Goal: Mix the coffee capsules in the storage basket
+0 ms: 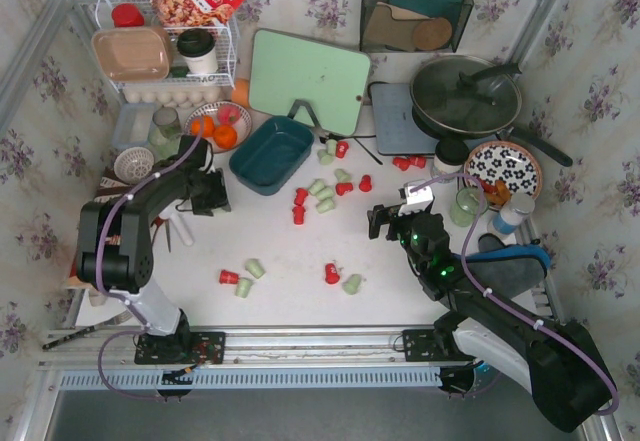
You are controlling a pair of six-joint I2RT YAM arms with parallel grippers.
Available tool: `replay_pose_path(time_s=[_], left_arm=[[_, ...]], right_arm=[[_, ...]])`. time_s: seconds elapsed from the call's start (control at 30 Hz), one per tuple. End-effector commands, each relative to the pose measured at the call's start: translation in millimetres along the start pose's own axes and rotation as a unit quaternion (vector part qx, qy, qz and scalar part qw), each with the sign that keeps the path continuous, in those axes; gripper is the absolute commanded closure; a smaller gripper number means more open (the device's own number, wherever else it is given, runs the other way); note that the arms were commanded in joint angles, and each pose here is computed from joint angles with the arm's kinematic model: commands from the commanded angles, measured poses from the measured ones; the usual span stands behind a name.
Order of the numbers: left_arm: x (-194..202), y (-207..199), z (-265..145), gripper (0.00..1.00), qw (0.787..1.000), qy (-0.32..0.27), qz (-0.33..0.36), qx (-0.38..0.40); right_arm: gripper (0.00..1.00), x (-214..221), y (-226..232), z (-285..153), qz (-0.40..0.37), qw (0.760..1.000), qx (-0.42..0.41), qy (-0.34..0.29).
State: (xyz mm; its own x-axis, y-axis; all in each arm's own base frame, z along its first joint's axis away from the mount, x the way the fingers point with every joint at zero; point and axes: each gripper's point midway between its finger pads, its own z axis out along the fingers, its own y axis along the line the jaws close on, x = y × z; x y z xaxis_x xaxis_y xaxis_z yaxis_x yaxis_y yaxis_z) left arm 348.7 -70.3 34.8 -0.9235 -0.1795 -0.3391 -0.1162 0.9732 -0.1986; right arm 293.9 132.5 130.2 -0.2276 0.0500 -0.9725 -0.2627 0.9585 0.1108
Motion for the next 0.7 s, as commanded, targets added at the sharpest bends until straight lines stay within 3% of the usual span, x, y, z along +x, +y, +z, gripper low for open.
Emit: replay_pose_path(time_s=[0.0,0.27,0.67], left_arm=[[-6.5,-13.2,-19.2,0.69,0.999,-0.037,0.012,0.011],[-21.3,-72.3,-64.8,0.70,0.987,-0.130,0.086,0.047],[-54.5,-165.5,-110.3,0.70,0.942,-0.258,0.176,0.126]], right_arm=[[0.00,-10.9,1.9,1.4,0.000,1.000,-0.002,-0.015],[0.00,-12.7,1.4,0.1,0.001,1.000,-0.001,-0.019],[0.00,-11.5,3.5,2.0,0.000,1.000,-0.006,-0.015]])
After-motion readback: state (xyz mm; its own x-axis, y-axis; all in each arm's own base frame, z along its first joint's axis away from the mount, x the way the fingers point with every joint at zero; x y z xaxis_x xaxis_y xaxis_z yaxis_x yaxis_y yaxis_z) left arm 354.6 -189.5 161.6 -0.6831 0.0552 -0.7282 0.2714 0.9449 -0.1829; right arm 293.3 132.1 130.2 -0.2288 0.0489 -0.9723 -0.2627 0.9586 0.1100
